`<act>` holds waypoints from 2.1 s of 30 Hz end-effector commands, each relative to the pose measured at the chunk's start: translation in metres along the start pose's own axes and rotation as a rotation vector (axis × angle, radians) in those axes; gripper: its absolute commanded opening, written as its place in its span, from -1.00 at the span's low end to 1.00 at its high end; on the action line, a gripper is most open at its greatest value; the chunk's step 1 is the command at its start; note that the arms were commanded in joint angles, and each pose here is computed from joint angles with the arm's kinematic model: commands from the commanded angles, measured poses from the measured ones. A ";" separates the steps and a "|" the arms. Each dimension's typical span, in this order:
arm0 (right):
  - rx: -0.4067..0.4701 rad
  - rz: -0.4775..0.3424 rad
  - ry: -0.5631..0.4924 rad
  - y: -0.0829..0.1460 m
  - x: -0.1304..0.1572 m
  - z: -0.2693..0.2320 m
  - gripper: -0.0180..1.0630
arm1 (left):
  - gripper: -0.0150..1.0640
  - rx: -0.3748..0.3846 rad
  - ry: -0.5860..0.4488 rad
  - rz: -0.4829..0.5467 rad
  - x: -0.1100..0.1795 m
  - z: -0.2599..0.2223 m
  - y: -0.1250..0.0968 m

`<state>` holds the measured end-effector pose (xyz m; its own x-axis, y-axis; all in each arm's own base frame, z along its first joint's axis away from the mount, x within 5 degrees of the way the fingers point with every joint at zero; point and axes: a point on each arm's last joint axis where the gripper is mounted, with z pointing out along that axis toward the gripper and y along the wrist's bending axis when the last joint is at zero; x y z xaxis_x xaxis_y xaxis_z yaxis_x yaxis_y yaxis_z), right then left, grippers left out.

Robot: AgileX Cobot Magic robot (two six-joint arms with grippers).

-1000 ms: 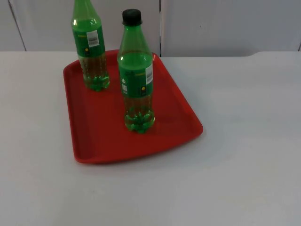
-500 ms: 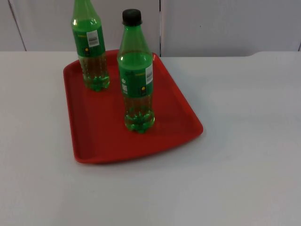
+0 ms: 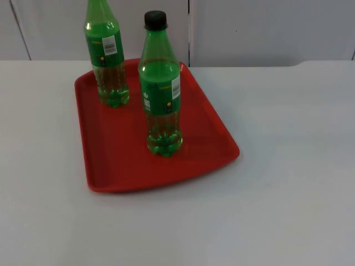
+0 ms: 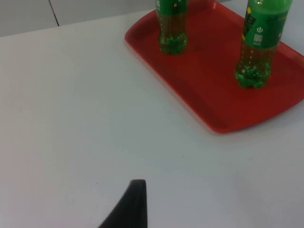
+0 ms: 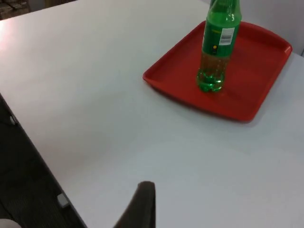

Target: Place the bottle upright on the tray.

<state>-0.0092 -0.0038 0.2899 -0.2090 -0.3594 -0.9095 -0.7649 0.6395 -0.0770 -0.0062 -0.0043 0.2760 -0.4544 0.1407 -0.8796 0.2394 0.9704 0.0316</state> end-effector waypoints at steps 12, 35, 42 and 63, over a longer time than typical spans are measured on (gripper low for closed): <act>0.055 0.090 0.059 -0.004 0.009 0.006 0.61 | 0.98 -0.002 -0.003 -0.004 0.001 0.001 0.000; 0.053 0.091 0.059 -0.004 0.009 0.006 0.98 | 0.98 -0.002 -0.003 -0.004 0.001 0.001 0.000; 0.053 0.091 0.059 -0.004 0.009 0.006 0.98 | 0.98 -0.002 -0.003 -0.004 0.001 0.001 0.000; 0.053 0.091 0.059 -0.004 0.009 0.006 0.98 | 0.98 -0.056 0.001 -0.029 0.001 0.001 0.005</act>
<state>-0.0045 -0.0059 0.2804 -0.3143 -0.3372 -0.8874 -0.7105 0.7035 -0.0157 -0.0053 0.0008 0.2759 -0.4622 0.1215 -0.8784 0.1806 0.9827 0.0409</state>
